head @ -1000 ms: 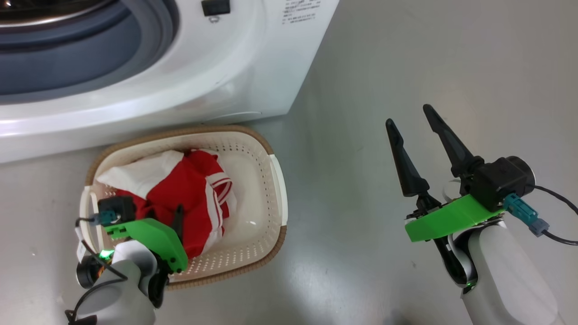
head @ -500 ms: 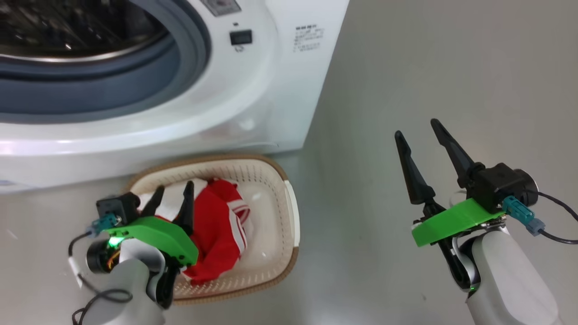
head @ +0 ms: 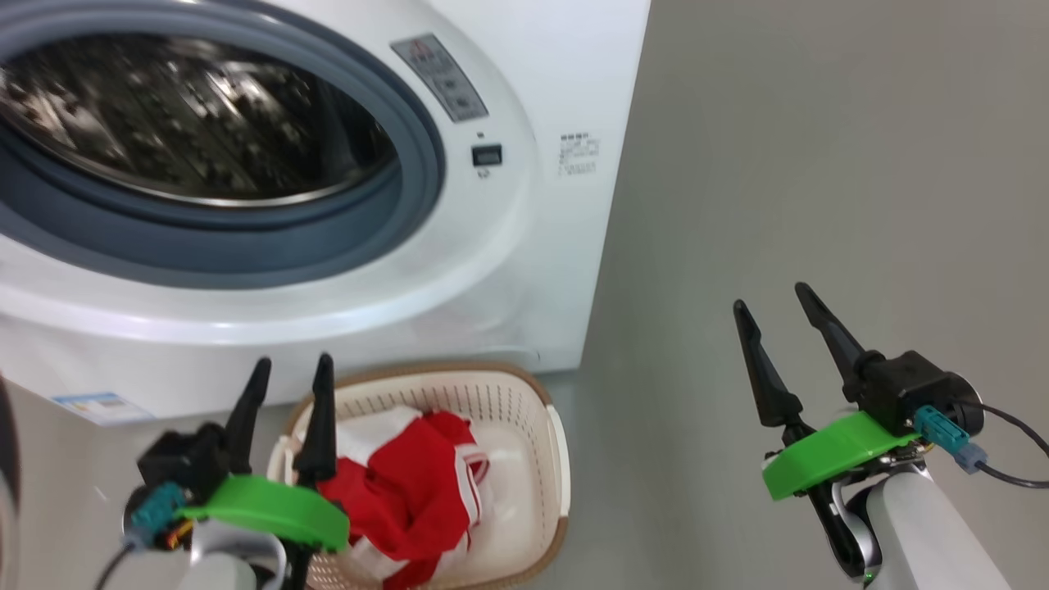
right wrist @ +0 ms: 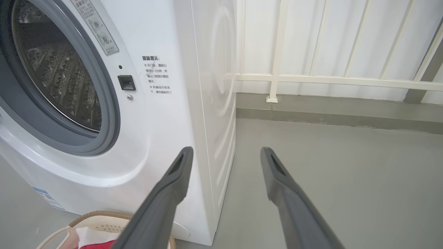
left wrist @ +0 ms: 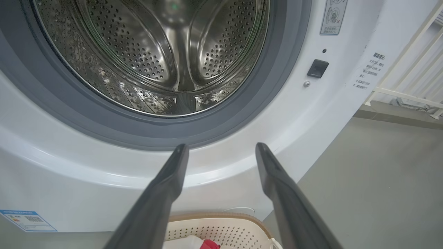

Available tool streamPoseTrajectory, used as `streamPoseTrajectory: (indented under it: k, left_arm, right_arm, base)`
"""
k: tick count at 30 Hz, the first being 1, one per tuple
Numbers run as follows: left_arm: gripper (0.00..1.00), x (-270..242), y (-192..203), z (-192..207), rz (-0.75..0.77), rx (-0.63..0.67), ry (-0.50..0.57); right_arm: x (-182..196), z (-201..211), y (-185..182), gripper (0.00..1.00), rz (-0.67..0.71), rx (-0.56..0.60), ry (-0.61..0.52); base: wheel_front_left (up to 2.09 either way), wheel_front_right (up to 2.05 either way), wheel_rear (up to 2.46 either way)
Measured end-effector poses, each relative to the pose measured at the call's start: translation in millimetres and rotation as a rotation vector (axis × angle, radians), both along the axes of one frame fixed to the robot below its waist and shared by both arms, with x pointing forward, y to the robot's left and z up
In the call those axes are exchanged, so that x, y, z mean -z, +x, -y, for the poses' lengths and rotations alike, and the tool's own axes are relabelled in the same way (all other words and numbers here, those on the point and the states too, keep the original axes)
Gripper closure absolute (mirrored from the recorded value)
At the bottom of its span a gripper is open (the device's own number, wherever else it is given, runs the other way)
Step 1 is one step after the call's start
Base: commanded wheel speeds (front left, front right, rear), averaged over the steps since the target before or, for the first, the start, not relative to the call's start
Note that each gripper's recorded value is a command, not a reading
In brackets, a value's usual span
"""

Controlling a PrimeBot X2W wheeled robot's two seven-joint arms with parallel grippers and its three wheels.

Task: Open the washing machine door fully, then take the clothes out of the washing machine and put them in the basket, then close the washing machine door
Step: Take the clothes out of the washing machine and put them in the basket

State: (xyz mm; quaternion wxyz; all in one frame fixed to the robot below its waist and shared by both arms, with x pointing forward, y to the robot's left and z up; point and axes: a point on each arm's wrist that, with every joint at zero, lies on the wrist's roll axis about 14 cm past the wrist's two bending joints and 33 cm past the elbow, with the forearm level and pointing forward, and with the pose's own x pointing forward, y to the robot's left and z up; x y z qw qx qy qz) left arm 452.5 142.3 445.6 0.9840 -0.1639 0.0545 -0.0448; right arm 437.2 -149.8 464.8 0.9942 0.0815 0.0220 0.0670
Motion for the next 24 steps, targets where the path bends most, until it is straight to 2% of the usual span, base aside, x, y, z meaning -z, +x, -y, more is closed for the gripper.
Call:
streamPoseTrajectory:
  k: [9, 24]
  left_arm:
    - [0.0, -57.3, -31.3, -20.9, 0.158, -0.078, 0.079]
    - [0.0, -67.6, -87.0, -56.8, 0.184, -0.194, 0.125]
  right_arm:
    - [-35.5, 1.1, -19.8, 0.0, 0.09, 0.006, 0.0]
    - [-64.7, 7.8, -59.7, 0.0, 0.184, 0.026, -0.014]
  base:
    - [0.0, 0.0, 0.0]
    - [0.0, 0.0, 0.0]
